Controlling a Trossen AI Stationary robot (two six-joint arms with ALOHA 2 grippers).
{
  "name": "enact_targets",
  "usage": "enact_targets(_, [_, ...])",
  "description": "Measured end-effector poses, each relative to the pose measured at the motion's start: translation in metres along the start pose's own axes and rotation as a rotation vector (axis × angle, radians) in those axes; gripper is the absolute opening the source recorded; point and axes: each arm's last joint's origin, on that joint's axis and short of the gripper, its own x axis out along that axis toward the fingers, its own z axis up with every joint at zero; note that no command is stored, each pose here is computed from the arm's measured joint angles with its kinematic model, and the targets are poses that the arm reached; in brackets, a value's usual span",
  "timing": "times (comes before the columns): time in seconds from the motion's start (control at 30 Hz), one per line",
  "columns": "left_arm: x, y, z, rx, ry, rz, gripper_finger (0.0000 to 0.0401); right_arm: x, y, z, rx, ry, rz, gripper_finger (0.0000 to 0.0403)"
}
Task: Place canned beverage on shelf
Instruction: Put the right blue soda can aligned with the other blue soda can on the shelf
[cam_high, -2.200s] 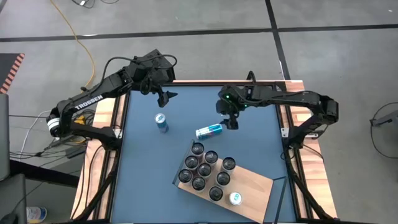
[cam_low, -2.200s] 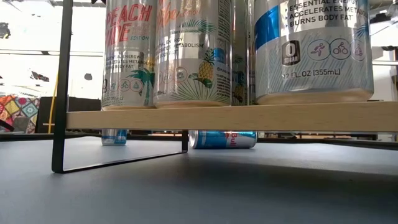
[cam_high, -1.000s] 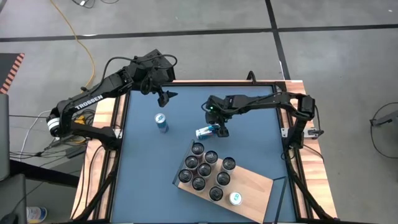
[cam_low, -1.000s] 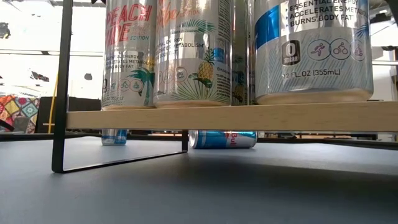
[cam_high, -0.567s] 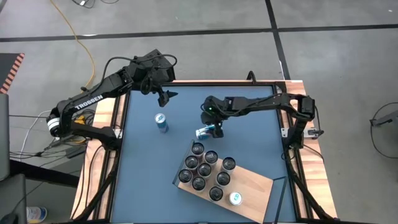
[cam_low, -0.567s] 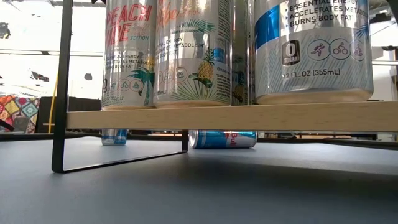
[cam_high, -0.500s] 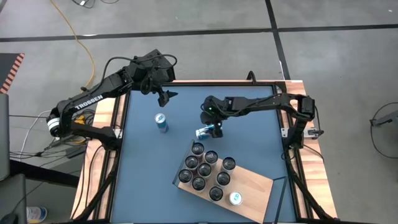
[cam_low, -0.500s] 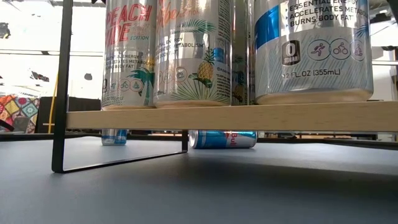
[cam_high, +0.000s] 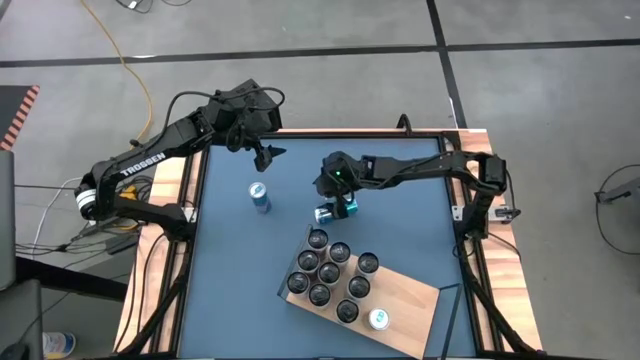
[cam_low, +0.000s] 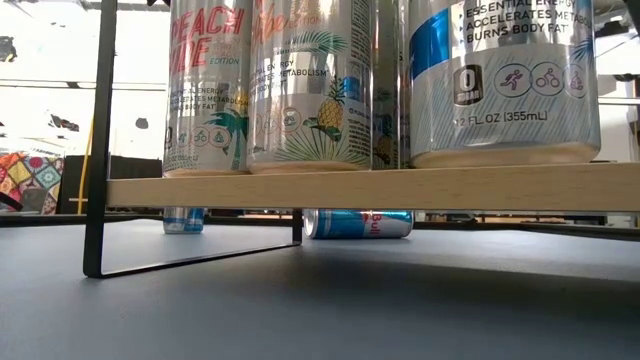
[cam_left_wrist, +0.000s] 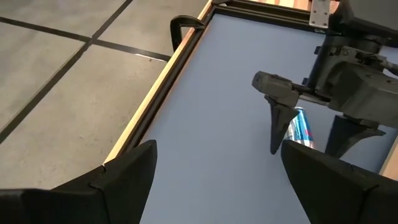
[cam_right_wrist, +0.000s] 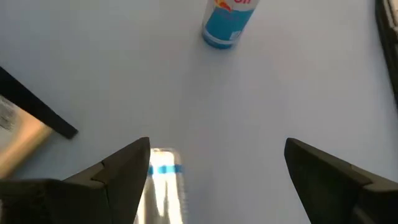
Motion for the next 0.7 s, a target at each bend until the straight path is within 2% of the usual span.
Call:
enact_targets(0.27, [0.0, 0.0, 0.0, -0.02, 0.0, 0.0, 0.033, 0.002, 0.012, 0.006, 0.134, -0.017, 0.02, 0.0353])
enact_targets(0.7, [0.0, 0.0, 0.002, -0.041, -0.023, 0.002, 0.033, 0.003, 0.026, 0.016, 0.104, -0.062, 0.037, 0.0353])
